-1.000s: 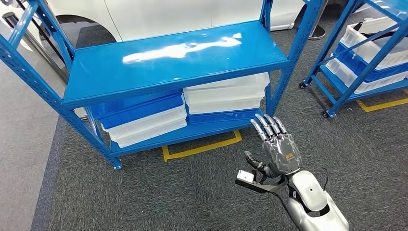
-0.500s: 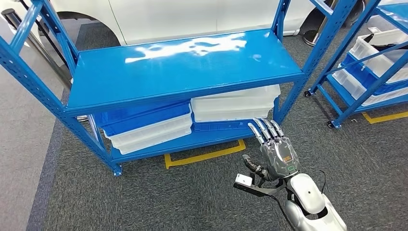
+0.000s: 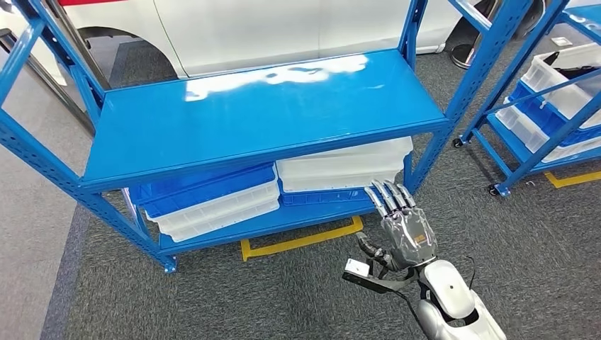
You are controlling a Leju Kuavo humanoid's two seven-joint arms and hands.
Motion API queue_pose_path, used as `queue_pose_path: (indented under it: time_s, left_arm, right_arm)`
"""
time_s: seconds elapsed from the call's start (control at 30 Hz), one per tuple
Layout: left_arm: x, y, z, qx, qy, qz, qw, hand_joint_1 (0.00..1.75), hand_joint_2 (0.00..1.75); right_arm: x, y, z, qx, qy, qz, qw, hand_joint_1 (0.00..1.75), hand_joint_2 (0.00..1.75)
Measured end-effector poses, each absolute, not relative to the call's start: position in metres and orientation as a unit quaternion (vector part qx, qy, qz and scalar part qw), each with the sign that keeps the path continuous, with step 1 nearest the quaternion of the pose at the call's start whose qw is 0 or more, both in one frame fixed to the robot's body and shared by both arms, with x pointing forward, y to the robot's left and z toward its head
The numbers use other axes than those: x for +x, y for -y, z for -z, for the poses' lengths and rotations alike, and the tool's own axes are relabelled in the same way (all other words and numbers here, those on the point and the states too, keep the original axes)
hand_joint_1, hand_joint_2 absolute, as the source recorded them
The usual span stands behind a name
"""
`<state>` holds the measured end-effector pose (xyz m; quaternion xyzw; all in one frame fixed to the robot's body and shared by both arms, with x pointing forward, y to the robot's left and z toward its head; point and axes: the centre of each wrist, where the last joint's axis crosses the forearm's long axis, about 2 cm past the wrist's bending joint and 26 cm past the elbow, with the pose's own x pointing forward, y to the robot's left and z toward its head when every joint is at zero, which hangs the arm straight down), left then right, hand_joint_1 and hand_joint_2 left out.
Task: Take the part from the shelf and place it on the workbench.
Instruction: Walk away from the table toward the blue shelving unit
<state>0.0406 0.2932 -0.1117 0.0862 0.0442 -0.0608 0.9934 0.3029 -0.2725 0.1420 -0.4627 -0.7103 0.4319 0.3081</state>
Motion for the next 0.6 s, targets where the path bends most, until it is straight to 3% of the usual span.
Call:
queue_pose_path:
  time_s: [0.07, 0.17, 0.2, 0.3, 0.43, 0.6]
  left_arm:
    - [0.04, -0.293, 0.112, 0.086, -0.045, 0.061, 0.993, 0.0, 0.0]
    - [0.041, -0.292, 0.112, 0.08, -0.044, 0.058, 0.994, 0.0, 0.0]
    - [0.041, -0.292, 0.112, 0.077, -0.044, 0.056, 0.994, 0.0, 0.44]
    - [0.044, -0.286, 0.111, 0.071, -0.039, 0.053, 0.995, 0.0, 1.75]
    - [0.05, -0.269, 0.11, 0.07, -0.041, 0.046, 0.996, 0.0, 1.75]
    - [0.054, -0.257, 0.109, 0.059, -0.046, 0.053, 0.996, 0.0, 1.75]
  right_arm:
    - [0.301, 0.272, -0.134, -0.456, 0.708, -0.431, 0.324, 0.0, 0.0]
    - [0.297, 0.274, -0.117, -0.439, 0.701, -0.428, 0.365, 0.0, 1.31]
    - [0.295, 0.275, -0.108, -0.432, 0.696, -0.427, 0.382, 0.0, 1.75]
    - [0.288, 0.282, -0.074, -0.412, 0.672, -0.425, 0.445, 0.0, 1.75]
    - [0.272, 0.293, -0.021, -0.389, 0.59, -0.419, 0.57, 0.0, 1.75]
    - [0.213, 0.321, 0.046, -0.355, 0.434, -0.384, 0.734, 0.0, 1.75]
